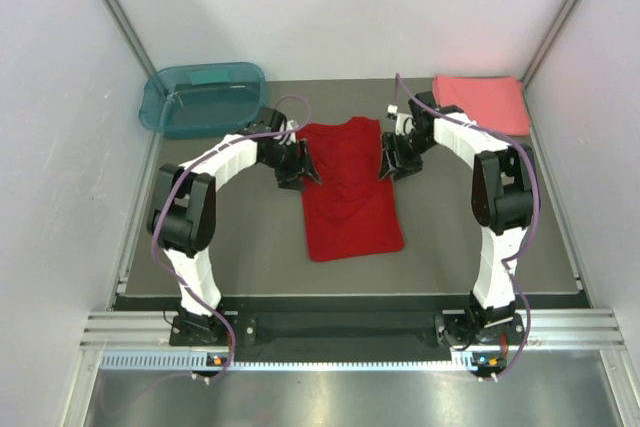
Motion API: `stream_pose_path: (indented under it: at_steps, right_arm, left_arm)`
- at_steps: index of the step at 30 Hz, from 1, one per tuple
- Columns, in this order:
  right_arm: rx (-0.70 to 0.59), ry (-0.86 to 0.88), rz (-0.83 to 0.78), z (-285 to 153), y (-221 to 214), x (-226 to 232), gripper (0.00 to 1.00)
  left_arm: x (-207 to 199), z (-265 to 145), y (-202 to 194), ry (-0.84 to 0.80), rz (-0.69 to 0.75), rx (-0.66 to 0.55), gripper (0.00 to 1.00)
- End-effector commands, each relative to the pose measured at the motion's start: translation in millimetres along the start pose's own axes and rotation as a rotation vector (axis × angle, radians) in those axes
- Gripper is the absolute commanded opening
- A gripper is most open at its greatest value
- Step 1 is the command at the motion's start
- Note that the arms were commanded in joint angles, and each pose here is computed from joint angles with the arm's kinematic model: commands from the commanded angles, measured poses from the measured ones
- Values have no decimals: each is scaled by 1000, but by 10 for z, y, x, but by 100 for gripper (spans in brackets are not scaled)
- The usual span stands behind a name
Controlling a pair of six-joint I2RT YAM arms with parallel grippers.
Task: Fold and stack the t-shirts
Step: Fold the tshirt
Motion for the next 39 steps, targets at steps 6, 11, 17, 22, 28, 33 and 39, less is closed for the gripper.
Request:
stream_pose_path:
  at_steps: [6,11,17,22,28,33,39]
  right_arm:
    - [6,47,-34,112,17,-48,50]
    - [8,79,-34,171,51,-29,46]
    - [16,106,-23,236,71,-20,39]
    - [-6,108,-19,214,115,8,33]
    - [-42,81,-10,156,179,17,14]
    - [-77,33,14,88,202,-51,0]
    - [-110,-12,26,22,191,-112,0]
  left_arm:
    - [208,-137,59,1,20,-46,59]
    - [329,1,82,-23,4,-21,56]
    - [350,89,135,-55,1,-22,53]
    - [344,152,163,-87,-7,-30,45]
    - [424,206,181,-70,-47,-39,9]
    - [505,152,199,4,-62,-62,0]
    - [551,119,164,45,-51,-46,0]
Point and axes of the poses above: each gripper's point midway between its finger pads, its own z axis out along the fingers, its own x axis along the line the jaws close on, y = z × x, the point moved 5 cm from there along -z, back along the fingers, and after that the axes turned 14 degrees about z, right-handed, at the moved point
